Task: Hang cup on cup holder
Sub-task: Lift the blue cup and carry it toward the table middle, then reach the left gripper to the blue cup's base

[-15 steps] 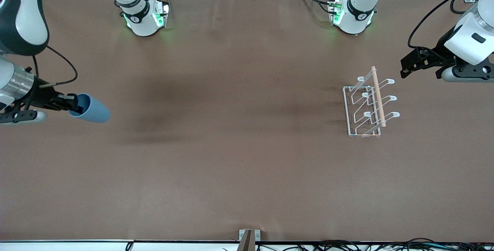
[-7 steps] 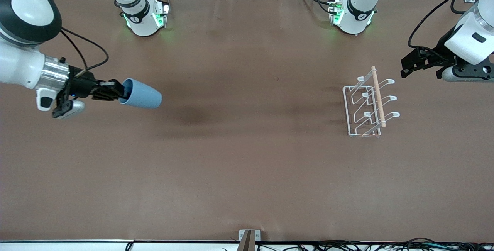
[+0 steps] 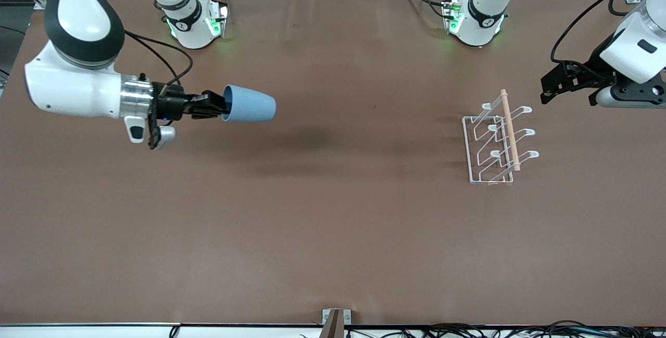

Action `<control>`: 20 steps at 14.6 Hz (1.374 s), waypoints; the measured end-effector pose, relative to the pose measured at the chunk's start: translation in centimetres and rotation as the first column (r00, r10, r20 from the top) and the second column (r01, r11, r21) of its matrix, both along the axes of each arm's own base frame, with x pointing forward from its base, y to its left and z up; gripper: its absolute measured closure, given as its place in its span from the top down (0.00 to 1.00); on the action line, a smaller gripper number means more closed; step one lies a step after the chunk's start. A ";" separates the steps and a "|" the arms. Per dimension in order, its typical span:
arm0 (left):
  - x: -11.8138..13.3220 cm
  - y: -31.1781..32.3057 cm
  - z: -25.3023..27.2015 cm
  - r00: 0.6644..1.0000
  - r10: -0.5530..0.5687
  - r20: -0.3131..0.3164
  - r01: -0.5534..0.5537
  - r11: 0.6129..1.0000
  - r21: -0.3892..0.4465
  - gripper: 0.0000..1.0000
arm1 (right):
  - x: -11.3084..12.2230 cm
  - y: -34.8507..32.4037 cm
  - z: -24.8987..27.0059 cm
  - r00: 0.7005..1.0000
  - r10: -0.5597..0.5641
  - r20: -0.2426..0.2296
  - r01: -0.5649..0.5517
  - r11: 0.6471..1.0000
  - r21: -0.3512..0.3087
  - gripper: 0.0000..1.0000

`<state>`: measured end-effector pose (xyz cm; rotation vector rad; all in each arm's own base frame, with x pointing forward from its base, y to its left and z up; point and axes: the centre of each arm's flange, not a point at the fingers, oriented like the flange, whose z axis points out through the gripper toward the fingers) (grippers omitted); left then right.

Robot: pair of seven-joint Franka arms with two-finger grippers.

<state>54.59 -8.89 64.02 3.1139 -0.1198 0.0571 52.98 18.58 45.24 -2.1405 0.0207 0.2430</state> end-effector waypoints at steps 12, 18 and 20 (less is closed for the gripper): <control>-5.1 -14.2 1.5 0.750 -0.661 0.027 0.662 0.749 -0.023 1.00 | -2.9 11.7 -4.7 0.977 -0.075 -0.201 0.125 0.961 0.248 0.05; -9.4 -23.5 0.3 0.545 -0.838 0.034 0.839 0.544 -0.027 1.00 | -3.4 13.0 -5.7 0.975 -0.082 -0.205 0.129 0.965 0.228 0.05; -10.0 -27.0 -1.7 0.486 -0.873 0.045 0.874 0.484 -0.047 1.00 | -3.5 13.1 -5.8 0.975 -0.081 -0.206 0.128 0.966 0.226 0.05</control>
